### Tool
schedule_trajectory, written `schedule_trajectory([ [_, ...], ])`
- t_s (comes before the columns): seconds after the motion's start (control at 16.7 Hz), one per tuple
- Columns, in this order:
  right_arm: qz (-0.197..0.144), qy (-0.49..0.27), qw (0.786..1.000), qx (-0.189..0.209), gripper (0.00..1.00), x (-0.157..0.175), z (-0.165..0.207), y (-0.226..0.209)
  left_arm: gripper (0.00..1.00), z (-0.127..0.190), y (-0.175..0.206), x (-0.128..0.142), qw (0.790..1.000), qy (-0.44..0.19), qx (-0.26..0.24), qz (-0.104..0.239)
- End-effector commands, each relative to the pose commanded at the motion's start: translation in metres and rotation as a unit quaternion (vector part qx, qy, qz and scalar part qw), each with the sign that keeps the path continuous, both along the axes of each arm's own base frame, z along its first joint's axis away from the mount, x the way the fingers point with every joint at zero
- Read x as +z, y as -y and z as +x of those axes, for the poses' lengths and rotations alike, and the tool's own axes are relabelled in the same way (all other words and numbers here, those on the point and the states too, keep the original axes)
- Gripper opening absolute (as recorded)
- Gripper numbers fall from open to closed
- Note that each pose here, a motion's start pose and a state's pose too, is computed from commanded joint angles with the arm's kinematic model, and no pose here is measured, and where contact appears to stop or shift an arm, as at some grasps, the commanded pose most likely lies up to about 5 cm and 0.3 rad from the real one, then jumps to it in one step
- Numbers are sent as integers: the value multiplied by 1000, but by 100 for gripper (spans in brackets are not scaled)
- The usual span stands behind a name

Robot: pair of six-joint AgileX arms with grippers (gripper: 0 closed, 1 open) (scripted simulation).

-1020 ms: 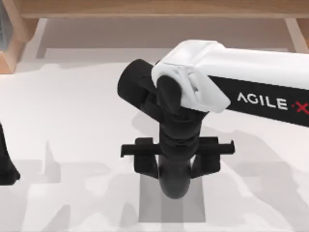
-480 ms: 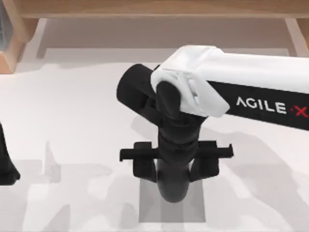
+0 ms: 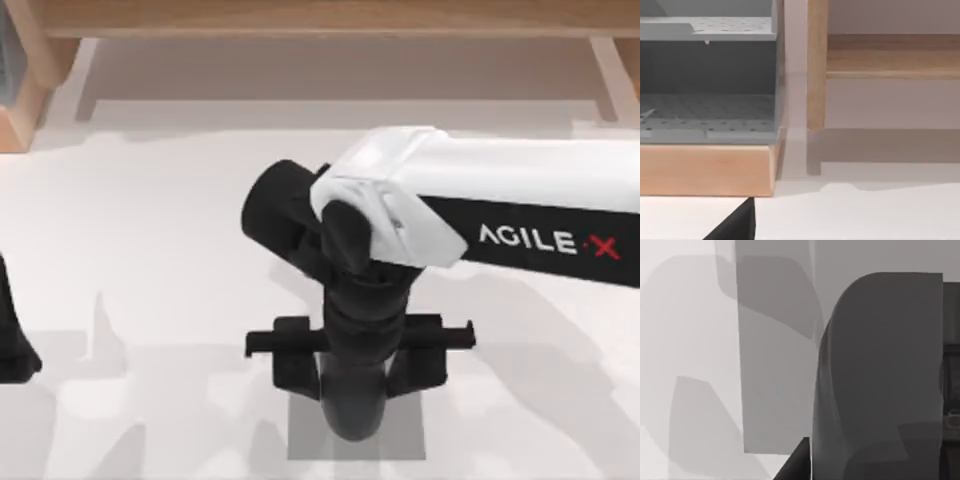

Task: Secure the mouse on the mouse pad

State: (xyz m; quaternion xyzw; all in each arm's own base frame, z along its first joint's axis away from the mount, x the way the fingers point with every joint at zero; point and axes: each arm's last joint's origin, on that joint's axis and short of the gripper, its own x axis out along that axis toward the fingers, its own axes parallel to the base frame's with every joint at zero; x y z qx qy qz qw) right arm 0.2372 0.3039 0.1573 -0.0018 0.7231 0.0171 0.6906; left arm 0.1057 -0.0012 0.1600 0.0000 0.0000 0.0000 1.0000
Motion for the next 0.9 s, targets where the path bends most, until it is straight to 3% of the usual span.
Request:
schedule_trajectory([
  [0.6, -12, 20, 1000, -12, 0, -18, 10, 1, 100, 0, 0, 0, 1000, 0, 0, 0],
  [0.9, -12, 20, 1000, -12, 38, -18, 10, 1, 100, 0, 0, 0, 1000, 0, 0, 0],
])
